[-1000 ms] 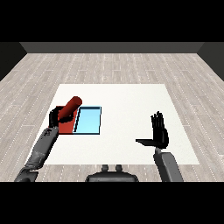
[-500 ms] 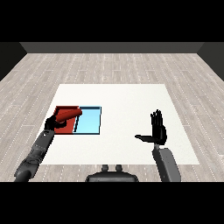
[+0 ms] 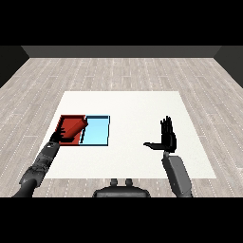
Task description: Pick the red can and put it in the red box
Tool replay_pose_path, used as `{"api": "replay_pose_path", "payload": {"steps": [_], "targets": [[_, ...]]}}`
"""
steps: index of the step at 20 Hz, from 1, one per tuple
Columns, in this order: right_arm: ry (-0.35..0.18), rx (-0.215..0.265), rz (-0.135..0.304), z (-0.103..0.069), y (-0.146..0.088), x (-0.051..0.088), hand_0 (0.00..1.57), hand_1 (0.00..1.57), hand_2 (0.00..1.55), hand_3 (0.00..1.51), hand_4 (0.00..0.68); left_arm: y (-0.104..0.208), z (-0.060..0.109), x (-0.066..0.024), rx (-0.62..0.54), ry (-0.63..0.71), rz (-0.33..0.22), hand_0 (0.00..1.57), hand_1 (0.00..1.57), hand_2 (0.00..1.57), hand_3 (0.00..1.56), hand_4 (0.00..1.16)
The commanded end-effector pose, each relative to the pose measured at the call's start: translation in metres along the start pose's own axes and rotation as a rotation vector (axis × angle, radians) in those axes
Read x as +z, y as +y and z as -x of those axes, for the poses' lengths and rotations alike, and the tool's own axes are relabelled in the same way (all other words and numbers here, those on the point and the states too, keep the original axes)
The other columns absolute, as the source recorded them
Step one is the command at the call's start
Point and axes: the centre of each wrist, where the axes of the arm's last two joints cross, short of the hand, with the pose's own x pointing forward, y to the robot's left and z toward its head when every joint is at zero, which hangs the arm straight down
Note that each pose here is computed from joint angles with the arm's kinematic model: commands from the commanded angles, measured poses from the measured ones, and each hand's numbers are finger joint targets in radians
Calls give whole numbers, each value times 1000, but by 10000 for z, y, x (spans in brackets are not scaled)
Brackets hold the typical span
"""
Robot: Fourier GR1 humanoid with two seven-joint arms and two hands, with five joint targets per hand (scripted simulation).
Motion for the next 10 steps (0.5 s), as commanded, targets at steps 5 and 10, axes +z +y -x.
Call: {"api": "replay_pose_path", "payload": {"steps": [5,10], "targets": [[-2,-26,-17,21,-36,75,0,0,0,0,0,207,-516,-78,531,-313,-89,0,0,0,0,0],[-11,-36,-42,25,-73,35,0,0,0,0,0,-104,-762,32,906,-683,-1,0,0,0,0,0]]}}
